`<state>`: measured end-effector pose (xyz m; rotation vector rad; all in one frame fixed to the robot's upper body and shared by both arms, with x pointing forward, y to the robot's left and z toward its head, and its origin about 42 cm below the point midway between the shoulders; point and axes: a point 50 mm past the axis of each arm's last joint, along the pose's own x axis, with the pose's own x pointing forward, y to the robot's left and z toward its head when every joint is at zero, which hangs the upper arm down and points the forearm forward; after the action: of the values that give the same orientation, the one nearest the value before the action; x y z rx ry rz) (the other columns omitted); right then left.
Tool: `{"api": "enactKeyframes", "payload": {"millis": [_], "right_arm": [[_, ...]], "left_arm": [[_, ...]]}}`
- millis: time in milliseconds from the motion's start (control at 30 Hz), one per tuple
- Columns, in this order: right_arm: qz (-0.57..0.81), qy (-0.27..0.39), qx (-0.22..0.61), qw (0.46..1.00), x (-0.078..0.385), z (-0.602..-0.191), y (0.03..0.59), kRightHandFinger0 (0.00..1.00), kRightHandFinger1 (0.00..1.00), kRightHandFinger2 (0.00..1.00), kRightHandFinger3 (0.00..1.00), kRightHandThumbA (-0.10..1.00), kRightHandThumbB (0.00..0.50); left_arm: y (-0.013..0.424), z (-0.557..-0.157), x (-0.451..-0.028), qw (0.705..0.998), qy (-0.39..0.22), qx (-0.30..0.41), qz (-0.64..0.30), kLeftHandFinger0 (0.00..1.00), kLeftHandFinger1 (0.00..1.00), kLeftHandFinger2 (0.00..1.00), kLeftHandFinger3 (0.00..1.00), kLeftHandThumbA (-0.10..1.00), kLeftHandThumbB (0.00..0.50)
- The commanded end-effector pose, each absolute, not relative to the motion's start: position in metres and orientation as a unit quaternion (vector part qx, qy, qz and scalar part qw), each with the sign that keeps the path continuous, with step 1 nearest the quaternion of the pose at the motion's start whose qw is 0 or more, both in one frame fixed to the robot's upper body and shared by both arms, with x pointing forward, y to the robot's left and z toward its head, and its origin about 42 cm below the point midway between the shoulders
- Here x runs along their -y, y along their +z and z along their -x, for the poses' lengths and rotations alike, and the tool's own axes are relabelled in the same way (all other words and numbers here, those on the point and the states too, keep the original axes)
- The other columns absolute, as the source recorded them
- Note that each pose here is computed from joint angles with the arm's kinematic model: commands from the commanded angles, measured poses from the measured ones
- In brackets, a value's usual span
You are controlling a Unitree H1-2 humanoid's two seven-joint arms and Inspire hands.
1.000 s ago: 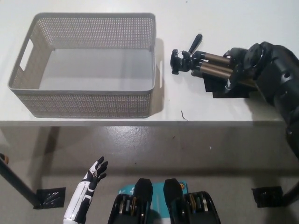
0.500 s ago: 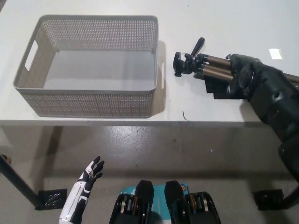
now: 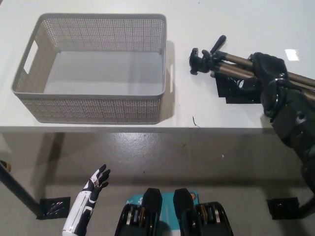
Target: The robot uses its right hand to pick the tripod on the desk and places it into a rectangular container on the left.
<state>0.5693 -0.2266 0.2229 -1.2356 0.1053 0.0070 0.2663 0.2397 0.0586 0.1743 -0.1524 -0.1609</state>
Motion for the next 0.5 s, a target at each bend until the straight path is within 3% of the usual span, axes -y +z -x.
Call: {"api": "enactKeyframes", "payload": {"millis": [0,33,100,167,200,267,333,367,400,433,467], "right_arm": [[0.541,-0.044,0.027,0.839,0.240,-0.575,0.248,0.00,0.30,0.78,0.70,-0.10,0.166],[0.541,-0.045,0.034,0.839,0.240,-0.575,0.249,0.00,0.35,0.84,0.80,-0.10,0.174],[0.543,-0.048,0.051,0.837,0.240,-0.575,0.252,0.00,0.33,0.82,0.83,-0.10,0.165],[0.544,-0.050,0.065,0.835,0.241,-0.575,0.255,0.00,0.34,0.87,0.89,-0.10,0.153],[0.535,-0.051,0.067,0.841,0.239,-0.578,0.263,0.00,0.39,0.93,0.98,-0.10,0.137],[0.519,-0.055,0.083,0.849,0.240,-0.581,0.275,0.00,0.47,0.96,1.00,-0.10,0.138],[0.508,-0.064,0.101,0.853,0.239,-0.583,0.285,0.00,0.47,0.96,1.00,-0.10,0.157],[0.507,-0.066,0.100,0.854,0.238,-0.585,0.292,0.01,0.48,0.95,1.00,-0.10,0.142],[0.504,-0.067,0.104,0.855,0.239,-0.586,0.297,0.00,0.45,0.89,0.96,-0.10,0.141],[0.502,-0.069,0.119,0.854,0.240,-0.587,0.305,0.01,0.41,0.77,0.85,-0.10,0.148],[0.503,-0.073,0.138,0.850,0.241,-0.588,0.312,0.00,0.29,0.62,0.64,-0.10,0.151]], "left_arm": [[0.069,-0.272,-0.244,0.987,-0.082,0.101,-0.095,1.00,1.00,1.00,1.00,1.00,0.211],[0.068,-0.271,-0.244,0.987,-0.082,0.101,-0.094,1.00,1.00,1.00,1.00,1.00,0.212],[0.066,-0.269,-0.243,0.987,-0.082,0.097,-0.096,1.00,1.00,1.00,1.00,1.00,0.212],[0.067,-0.269,-0.243,0.987,-0.081,0.096,-0.096,1.00,1.00,1.00,1.00,1.00,0.216],[0.067,-0.269,-0.243,0.987,-0.079,0.096,-0.097,1.00,1.00,1.00,1.00,1.00,0.218],[0.067,-0.269,-0.243,0.988,-0.080,0.094,-0.096,1.00,1.00,1.00,1.00,1.00,0.220],[0.067,-0.271,-0.244,0.988,-0.080,0.095,-0.092,1.00,1.00,1.00,1.00,1.00,0.215],[0.067,-0.270,-0.244,0.988,-0.079,0.094,-0.089,1.00,1.00,1.00,1.00,1.00,0.214],[0.066,-0.269,-0.244,0.989,-0.079,0.094,-0.088,1.00,1.00,1.00,1.00,1.00,0.214],[0.066,-0.268,-0.244,0.989,-0.080,0.093,-0.086,1.00,1.00,1.00,1.00,1.00,0.208],[0.066,-0.268,-0.244,0.989,-0.080,0.093,-0.087,1.00,1.00,1.00,1.00,1.00,0.204]]}}
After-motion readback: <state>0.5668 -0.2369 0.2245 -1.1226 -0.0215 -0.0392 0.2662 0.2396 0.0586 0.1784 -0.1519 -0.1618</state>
